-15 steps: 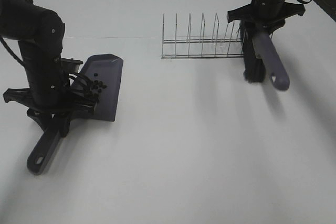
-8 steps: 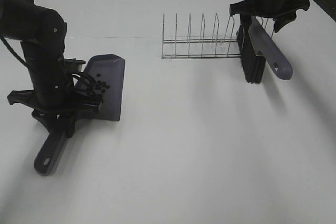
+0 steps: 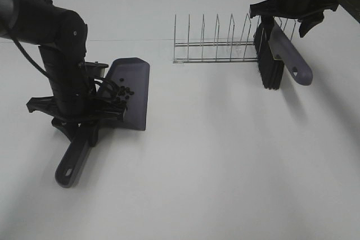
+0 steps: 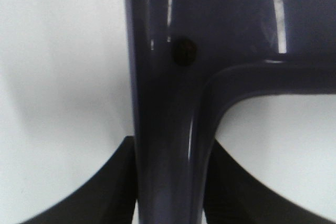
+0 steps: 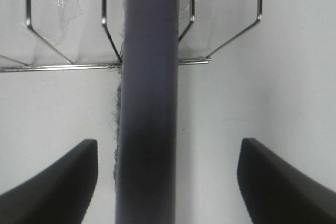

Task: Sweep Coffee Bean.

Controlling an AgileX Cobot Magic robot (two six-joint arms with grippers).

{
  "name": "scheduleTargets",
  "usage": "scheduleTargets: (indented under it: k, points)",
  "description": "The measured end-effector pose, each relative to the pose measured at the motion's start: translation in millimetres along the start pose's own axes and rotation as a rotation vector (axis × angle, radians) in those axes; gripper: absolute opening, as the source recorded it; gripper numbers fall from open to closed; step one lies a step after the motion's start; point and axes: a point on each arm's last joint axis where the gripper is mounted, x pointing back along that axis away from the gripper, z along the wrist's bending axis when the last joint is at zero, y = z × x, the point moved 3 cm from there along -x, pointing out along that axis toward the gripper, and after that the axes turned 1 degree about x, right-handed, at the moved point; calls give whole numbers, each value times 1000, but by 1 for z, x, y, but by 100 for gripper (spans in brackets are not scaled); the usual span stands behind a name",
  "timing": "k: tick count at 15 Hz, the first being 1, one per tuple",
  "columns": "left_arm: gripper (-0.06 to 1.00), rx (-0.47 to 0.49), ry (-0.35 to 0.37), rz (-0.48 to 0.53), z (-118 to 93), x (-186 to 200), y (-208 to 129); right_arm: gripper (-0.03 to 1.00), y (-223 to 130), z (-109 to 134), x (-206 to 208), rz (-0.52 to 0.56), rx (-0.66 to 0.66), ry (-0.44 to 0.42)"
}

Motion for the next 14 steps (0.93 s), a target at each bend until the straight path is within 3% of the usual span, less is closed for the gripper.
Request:
scheduleTargets:
  k: [5, 10, 14]
  points:
    - [55, 2, -31, -31, -7, 14, 11, 70, -5, -1, 0, 39, 0, -8]
    - [56, -47, -25, -20, -13, 57, 24, 70, -8, -1, 1, 63, 24, -10]
    - [56, -72, -11, -133, -6, 114, 17, 70, -3, -4, 22, 27, 23, 4]
